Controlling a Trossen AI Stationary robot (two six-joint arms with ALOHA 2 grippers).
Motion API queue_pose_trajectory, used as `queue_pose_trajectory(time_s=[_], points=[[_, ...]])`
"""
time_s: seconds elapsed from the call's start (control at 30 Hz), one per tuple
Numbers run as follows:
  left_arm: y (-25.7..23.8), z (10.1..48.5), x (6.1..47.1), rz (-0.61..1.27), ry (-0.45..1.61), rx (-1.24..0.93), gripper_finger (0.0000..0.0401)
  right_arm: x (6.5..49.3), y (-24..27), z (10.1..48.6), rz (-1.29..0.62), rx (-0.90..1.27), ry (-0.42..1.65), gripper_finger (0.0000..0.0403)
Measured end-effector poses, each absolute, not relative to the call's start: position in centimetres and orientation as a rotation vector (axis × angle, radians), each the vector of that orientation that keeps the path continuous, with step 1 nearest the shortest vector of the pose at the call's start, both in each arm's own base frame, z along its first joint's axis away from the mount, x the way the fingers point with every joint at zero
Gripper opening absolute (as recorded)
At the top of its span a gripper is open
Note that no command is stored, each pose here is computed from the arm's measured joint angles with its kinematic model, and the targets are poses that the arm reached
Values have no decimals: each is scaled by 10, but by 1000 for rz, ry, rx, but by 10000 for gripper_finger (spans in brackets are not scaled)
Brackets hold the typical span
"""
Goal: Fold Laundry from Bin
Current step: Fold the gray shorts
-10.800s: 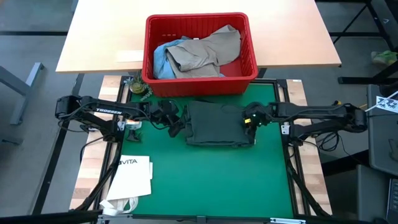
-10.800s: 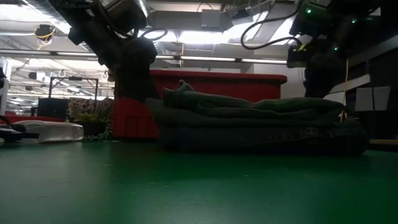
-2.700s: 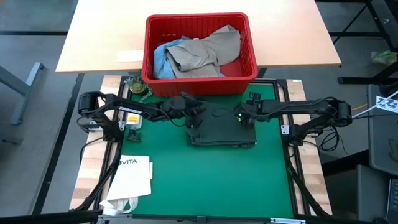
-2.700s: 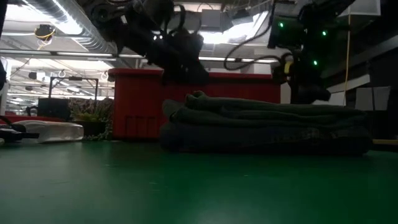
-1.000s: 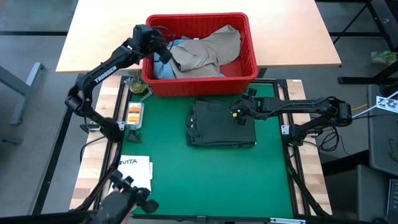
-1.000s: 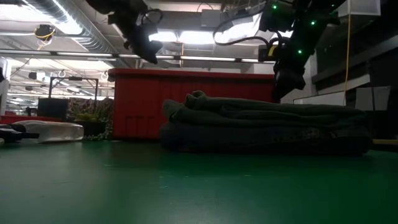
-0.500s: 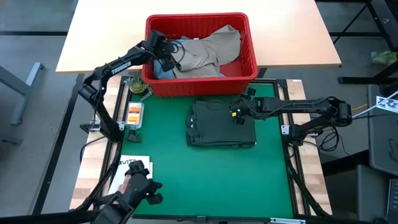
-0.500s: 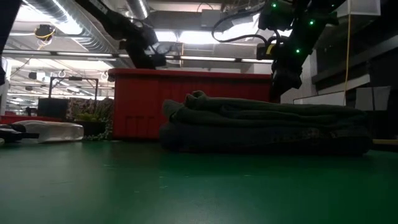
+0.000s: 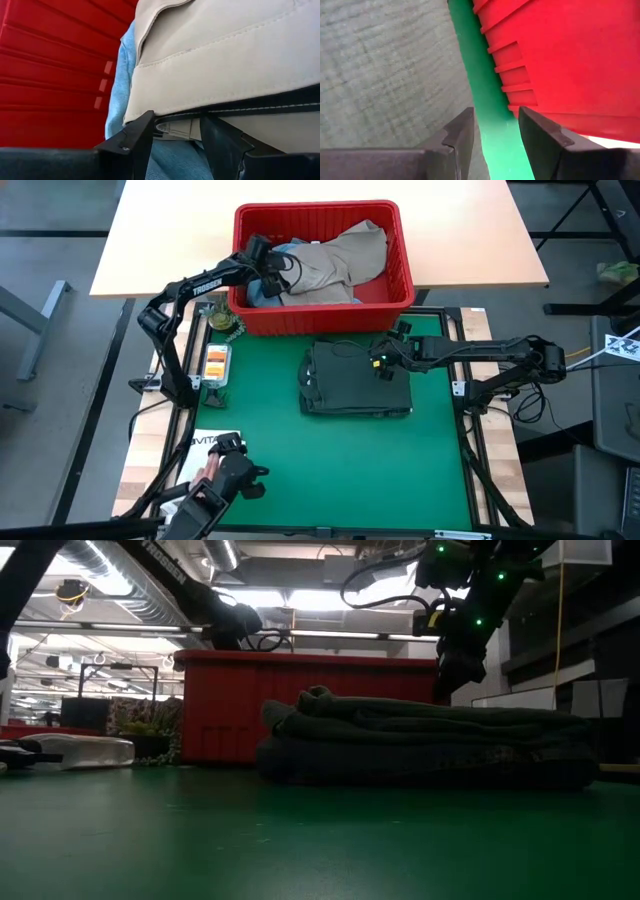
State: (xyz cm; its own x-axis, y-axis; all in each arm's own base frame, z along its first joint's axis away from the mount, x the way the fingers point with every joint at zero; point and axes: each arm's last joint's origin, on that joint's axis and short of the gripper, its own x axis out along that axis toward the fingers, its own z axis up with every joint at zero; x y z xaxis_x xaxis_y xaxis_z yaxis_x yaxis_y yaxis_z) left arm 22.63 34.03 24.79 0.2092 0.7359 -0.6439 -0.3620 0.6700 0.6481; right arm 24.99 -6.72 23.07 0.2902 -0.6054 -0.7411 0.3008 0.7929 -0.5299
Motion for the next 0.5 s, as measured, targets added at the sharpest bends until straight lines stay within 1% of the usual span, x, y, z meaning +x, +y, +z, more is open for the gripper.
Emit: queue_pose_trajectory(time_s=[0.33,0.5], points=[[335,248,235,770,1104,414,157,250,-67,231,-617,-314,1125,156],[329,250,246,736,1087,474,157,250,-67,231,-618,-315,1125,156]])
